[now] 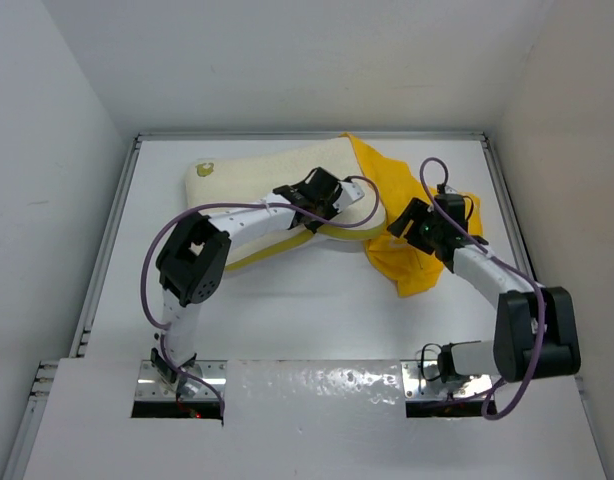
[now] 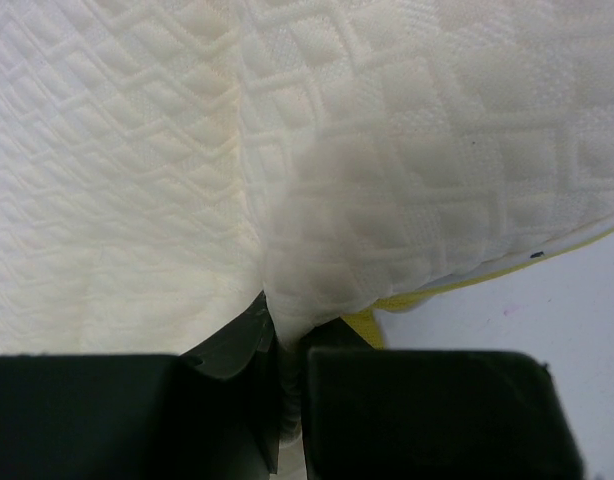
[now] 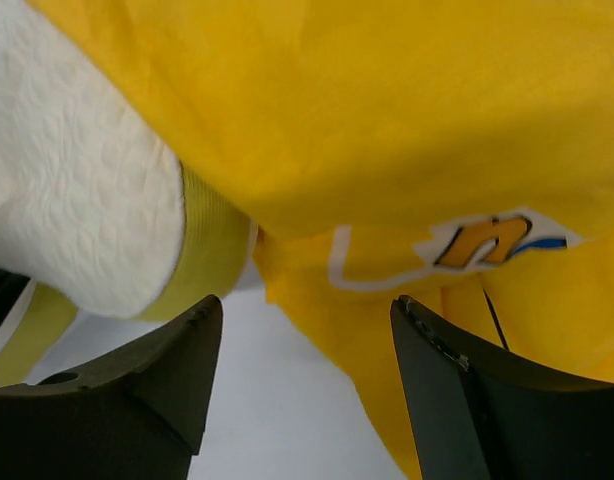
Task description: Put the pillow into the pillowcase
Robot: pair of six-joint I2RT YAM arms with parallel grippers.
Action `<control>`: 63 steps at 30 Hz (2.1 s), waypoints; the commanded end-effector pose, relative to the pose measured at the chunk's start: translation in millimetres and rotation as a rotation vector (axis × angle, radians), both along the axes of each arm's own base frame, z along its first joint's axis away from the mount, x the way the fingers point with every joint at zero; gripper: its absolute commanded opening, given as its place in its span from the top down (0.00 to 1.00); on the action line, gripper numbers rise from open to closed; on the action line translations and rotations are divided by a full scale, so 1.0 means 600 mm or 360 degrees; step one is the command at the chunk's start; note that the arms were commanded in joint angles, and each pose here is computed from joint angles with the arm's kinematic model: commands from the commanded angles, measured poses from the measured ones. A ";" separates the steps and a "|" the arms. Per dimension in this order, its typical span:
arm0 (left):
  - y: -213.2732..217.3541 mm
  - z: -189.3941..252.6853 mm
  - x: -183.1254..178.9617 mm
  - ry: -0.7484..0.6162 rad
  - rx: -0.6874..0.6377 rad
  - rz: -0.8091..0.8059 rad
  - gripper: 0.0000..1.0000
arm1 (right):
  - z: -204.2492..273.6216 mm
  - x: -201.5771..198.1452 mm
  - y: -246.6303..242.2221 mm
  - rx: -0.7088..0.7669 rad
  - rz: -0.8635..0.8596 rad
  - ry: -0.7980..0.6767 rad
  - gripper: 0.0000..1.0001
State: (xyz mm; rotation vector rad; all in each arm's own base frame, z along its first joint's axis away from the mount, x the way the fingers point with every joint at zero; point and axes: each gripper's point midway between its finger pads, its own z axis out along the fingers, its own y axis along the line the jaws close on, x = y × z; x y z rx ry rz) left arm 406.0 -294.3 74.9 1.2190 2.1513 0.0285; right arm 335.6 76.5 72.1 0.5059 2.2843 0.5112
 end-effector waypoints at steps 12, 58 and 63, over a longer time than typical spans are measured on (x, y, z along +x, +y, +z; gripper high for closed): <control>-0.001 0.051 0.005 -0.0103 -0.0081 0.0004 1.00 | -0.036 0.140 -0.038 -0.0167 -0.0227 -0.0103 0.62; 0.007 0.165 0.018 0.0242 -0.0344 0.0039 0.02 | 0.239 0.099 0.027 -0.0360 0.0549 -0.0356 0.50; 0.048 0.264 0.028 0.0257 -0.0550 0.0110 0.01 | 0.233 0.198 -0.009 -0.0436 0.0236 -0.0277 0.80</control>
